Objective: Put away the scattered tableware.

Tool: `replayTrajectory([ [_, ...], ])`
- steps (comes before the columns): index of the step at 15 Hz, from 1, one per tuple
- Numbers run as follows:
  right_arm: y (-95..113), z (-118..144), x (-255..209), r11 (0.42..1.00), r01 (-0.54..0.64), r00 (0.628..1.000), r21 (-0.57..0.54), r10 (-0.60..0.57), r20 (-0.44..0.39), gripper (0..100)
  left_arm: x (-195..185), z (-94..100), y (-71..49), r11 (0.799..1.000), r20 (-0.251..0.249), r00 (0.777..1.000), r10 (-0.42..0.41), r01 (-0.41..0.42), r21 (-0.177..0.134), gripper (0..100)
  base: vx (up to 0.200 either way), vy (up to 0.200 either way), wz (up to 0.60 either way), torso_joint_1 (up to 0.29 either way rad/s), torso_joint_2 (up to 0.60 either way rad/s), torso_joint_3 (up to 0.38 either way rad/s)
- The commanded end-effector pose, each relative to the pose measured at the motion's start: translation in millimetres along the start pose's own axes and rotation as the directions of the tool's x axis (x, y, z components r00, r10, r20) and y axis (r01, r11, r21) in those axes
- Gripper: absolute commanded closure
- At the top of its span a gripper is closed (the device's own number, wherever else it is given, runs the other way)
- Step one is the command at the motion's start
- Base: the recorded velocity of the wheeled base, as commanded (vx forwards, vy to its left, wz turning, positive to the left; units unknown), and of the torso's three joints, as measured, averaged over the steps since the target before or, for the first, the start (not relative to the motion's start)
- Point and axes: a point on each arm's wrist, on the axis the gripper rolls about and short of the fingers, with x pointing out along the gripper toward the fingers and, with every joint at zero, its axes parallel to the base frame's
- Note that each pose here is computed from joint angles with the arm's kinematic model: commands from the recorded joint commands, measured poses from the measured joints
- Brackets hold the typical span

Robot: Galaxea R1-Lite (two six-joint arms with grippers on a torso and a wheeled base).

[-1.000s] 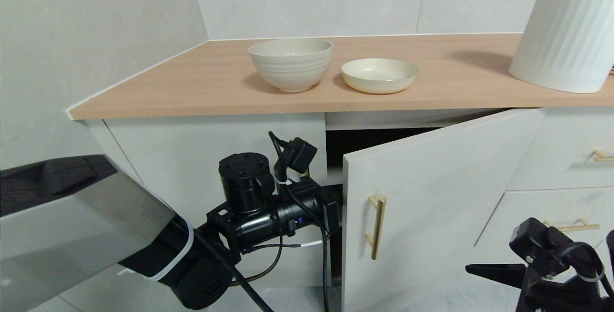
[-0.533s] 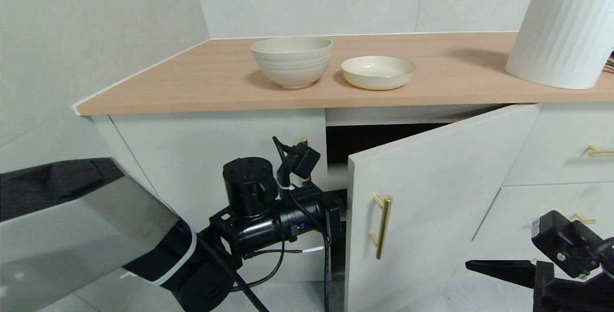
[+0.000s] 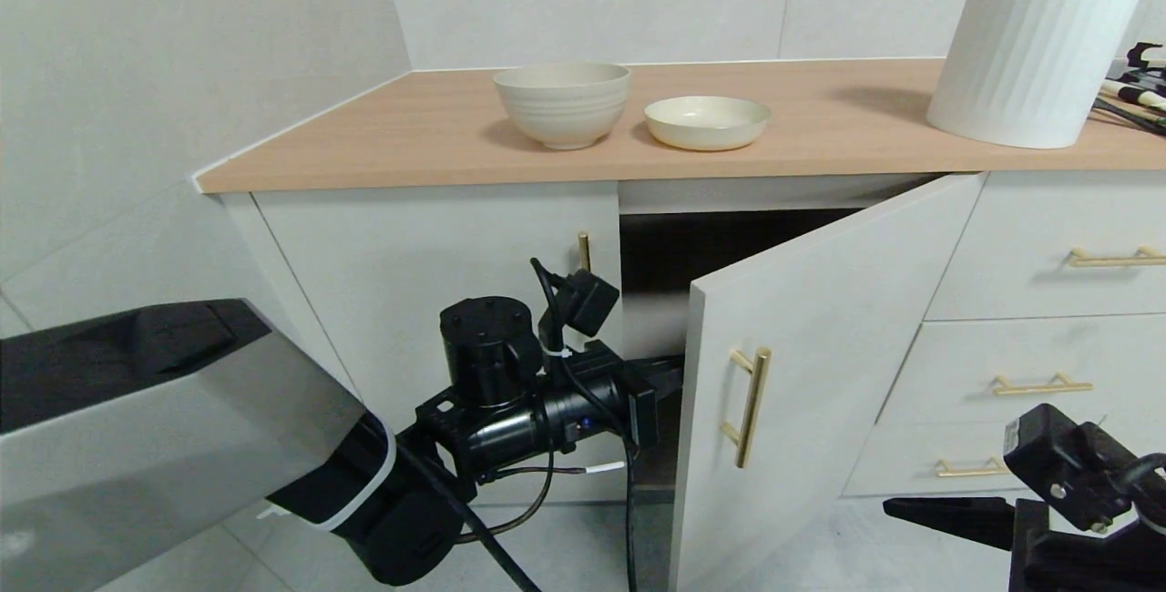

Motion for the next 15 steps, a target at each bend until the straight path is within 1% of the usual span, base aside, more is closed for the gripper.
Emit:
replayTrajectory([
  [1,-0.2,-0.7,1.3,1.0,0.0,1.0,0.001,0.0,-0.007,0,6.2,-5.4,4.1,1.0,-0.008,1.0,0.0,0.0,-0.004,100,0.0,0.0,0.0,0.0,0.0,0.0],
  [4,-0.3,-0.8,1.6,1.0,0.0,1.0,0.001,0.0,-0.009,0,11.0,-2.5,5.9,1.0,0.007,1.0,-0.004,0.004,0.004,100,0.0,0.0,0.0,0.0,0.0,0.0],
  [8,-0.3,-0.8,1.6,1.0,0.0,1.0,0.001,0.0,-0.009,0,15.1,-3.0,8.3,1.0,0.013,1.0,-0.001,0.0,0.006,100,-0.2,0.0,0.0,0.008,0.0,0.0],
  [12,-0.4,-2.8,1.2,1.0,0.0,1.0,0.002,0.0,-0.013,0,20.6,-6.0,12.2,1.0,0.015,1.0,0.005,-0.005,0.006,100,0.0,0.0,0.0,0.0,0.0,0.0],
  [13,-0.4,-2.9,1.5,1.0,0.0,1.0,0.0,0.0,-0.015,0,28.7,-9.3,18.8,0.998,0.035,0.998,0.057,-0.057,0.011,100,0.0,0.0,0.0,0.0,0.0,0.0],
  [14,0.1,-2.9,1.5,1.0,-0.002,1.0,-0.001,0.002,-0.015,0,32.1,-9.3,21.4,0.996,0.049,0.995,0.088,-0.089,0.015,100,0.0,0.0,0.0,0.0,0.0,0.0],
  [15,1.2,-3.0,1.7,1.0,-0.009,1.0,-0.004,0.009,-0.016,0,32.8,-9.2,20.6,0.995,0.053,0.994,0.095,-0.096,0.017,100,0.0,0.0,0.0,0.0,0.0,0.0],
])
